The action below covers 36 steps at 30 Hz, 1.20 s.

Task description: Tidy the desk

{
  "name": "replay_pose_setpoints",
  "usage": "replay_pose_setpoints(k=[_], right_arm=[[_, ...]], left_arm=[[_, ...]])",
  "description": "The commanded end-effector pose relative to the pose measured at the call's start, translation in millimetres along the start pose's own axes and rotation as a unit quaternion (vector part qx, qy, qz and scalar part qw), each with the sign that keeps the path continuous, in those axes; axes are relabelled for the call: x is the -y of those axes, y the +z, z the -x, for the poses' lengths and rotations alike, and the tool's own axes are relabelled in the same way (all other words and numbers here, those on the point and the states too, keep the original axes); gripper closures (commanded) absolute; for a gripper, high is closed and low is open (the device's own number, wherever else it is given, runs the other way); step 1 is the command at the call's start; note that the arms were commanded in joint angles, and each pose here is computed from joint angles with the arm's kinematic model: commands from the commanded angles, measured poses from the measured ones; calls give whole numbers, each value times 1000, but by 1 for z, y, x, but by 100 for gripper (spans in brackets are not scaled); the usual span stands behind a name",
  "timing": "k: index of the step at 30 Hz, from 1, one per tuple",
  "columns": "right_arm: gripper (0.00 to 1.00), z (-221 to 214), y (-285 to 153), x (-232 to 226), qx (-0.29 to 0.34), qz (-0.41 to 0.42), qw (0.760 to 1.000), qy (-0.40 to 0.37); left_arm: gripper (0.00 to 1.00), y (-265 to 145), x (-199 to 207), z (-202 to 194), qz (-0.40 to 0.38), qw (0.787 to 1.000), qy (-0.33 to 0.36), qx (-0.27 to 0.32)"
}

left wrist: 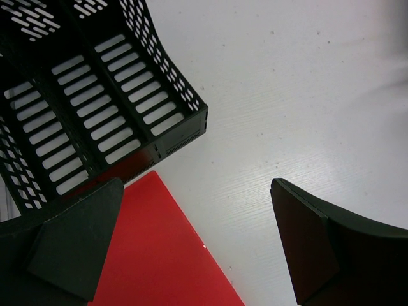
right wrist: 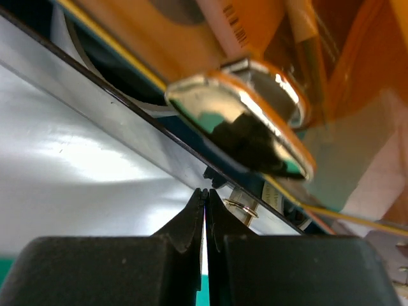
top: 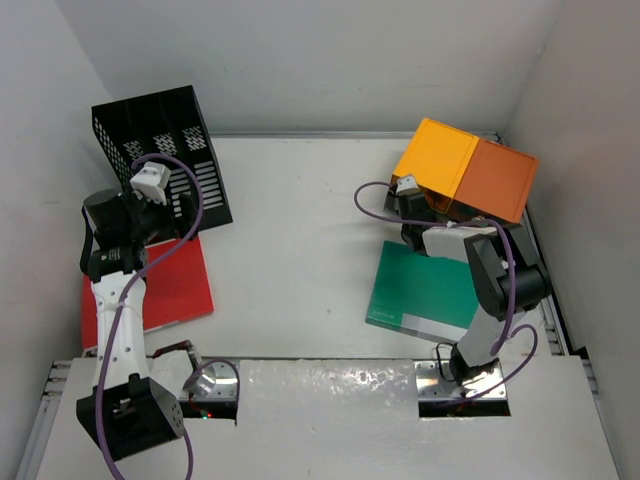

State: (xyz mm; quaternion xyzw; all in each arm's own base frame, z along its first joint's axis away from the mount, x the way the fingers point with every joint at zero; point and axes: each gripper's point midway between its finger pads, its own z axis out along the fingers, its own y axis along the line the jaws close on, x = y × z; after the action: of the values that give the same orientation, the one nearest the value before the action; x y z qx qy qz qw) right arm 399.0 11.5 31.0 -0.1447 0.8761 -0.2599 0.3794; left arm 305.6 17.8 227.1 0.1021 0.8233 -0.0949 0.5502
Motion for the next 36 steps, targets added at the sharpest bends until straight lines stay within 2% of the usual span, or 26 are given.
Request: replay_pose_setpoints(k=[1, 6, 17, 18, 20, 21, 24, 25, 26, 28, 29, 31, 32, 34, 35, 36], right_arm=[[100, 29, 6, 30, 33, -62, 997, 8], [100, 26, 7, 35, 29, -72, 997, 9], [100, 33, -10, 27, 42, -14, 999, 16], [100, 33, -12, 26, 42, -9, 999, 23], [100, 31, -18, 22, 46, 7, 998, 31], [100, 31, -20, 19, 48, 17, 998, 36], [99, 27, -32, 13, 51, 48, 996, 57], [97, 18, -37, 10, 35, 58, 996, 56], [88, 21, -44, 12, 38, 66, 994, 81], [75, 10, -55, 11, 18, 73, 992, 100], [63, 12, -63, 16, 23, 74, 990, 115], [49, 1, -72, 17, 5, 79, 986, 144], [45, 1, -78, 23, 8, 76, 982, 175], [40, -11, -85, 20, -1, 91, 975, 200], [38, -13, -88, 19, 1, 98, 972, 213], [34, -12, -94, 21, 11, 108, 965, 240]], left_arm=[[0, -5, -3, 21, 9, 999, 23, 22], [0, -8, -8, 26, 25, 999, 35, 23], [0, -12, -7, 22, 29, 999, 30, -2], [1, -6, 6, 13, 7, 999, 27, -32], [3, -3, 15, 20, 4, 997, 54, -54], [3, 2, 32, 17, -16, 995, 70, -74], [5, 9, 68, 22, -60, 989, 105, -91], [5, 12, 79, 24, -67, 987, 109, -95], [5, 21, 103, 23, -94, 982, 127, -102], [5, 31, 118, 21, -78, 978, 152, -117], [5, 42, 153, 6, -115, 966, 183, -141], [5, 53, 181, -9, -130, 955, 210, -165], [5, 60, 213, -27, -168, 940, 231, -184], [7, 63, 248, -42, -219, 930, 223, -195], [10, 72, 268, -48, -245, 926, 214, -193], [17, 68, 290, -56, -291, 919, 171, -202]])
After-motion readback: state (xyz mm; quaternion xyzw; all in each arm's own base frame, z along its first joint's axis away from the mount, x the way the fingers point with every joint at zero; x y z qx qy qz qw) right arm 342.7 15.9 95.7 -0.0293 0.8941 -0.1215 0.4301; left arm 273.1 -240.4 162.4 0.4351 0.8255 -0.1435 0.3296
